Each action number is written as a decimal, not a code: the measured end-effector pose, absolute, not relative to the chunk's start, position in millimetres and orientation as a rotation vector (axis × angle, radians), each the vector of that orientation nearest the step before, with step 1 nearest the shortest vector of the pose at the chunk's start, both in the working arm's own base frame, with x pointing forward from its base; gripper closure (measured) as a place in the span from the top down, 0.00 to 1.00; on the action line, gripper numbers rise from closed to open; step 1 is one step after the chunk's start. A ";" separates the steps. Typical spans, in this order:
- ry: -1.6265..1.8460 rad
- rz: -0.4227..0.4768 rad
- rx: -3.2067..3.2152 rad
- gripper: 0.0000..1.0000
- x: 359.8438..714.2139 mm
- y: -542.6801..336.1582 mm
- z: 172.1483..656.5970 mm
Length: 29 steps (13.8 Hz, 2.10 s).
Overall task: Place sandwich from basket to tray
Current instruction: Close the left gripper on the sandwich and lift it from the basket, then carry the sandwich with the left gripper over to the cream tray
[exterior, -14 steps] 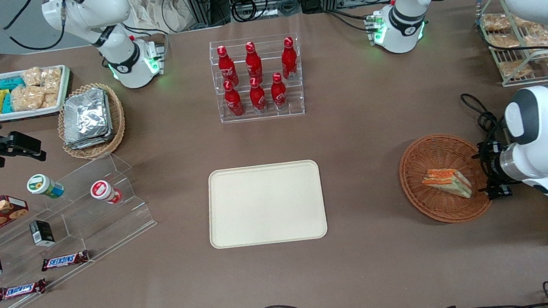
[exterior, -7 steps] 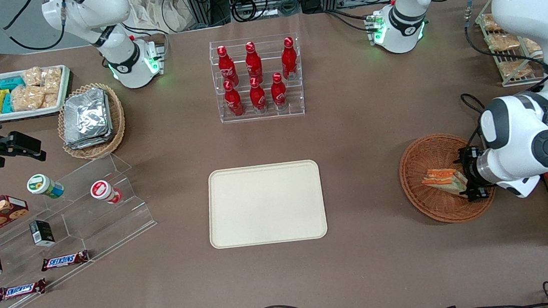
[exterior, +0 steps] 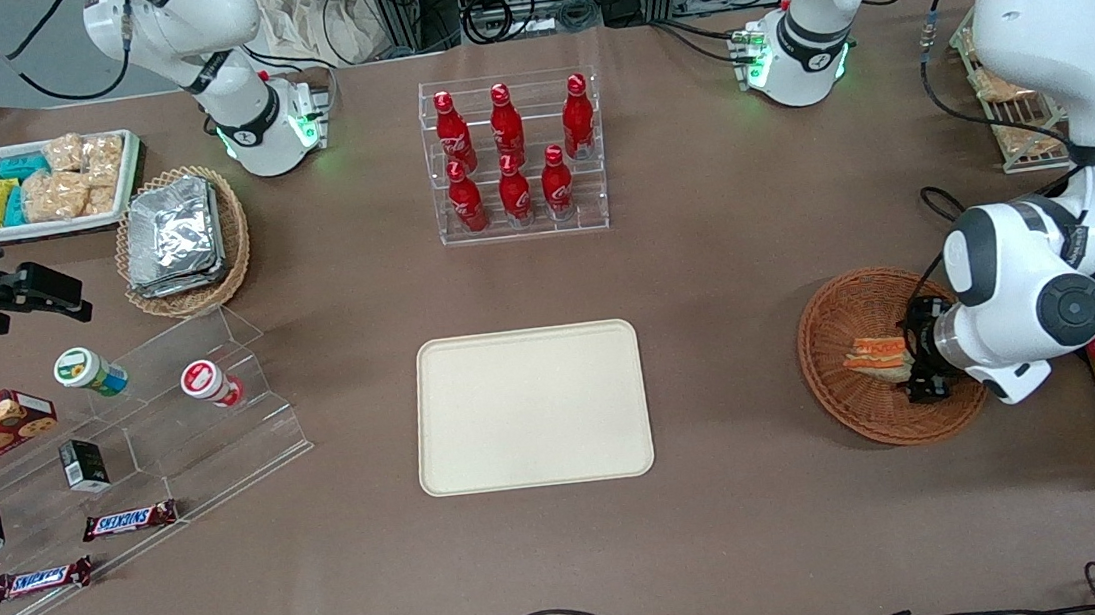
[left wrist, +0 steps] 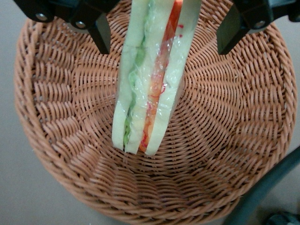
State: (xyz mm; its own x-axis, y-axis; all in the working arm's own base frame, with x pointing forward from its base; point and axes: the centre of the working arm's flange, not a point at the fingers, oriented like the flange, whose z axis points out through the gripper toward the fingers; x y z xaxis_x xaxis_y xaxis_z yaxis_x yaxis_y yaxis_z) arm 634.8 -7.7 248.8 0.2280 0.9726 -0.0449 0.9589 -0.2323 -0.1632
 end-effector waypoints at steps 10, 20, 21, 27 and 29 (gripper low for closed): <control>-1.796 0.234 -2.447 0.37 647.3 -9.2 264.5; -1.367 0.151 -2.912 0.16 689.6 -125.7 424.0; -1.291 0.158 -2.980 0.16 685.8 -150.8 432.8; -0.997 0.245 -3.171 0.16 660.4 -256.5 440.1; -0.892 0.265 -3.188 0.16 646.7 -293.1 433.0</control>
State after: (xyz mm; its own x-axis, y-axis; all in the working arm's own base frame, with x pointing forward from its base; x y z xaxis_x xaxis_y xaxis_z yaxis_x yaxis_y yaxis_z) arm 646.7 -293.1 433.0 0.8442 0.4973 -0.1998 0.5258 -0.8408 0.1290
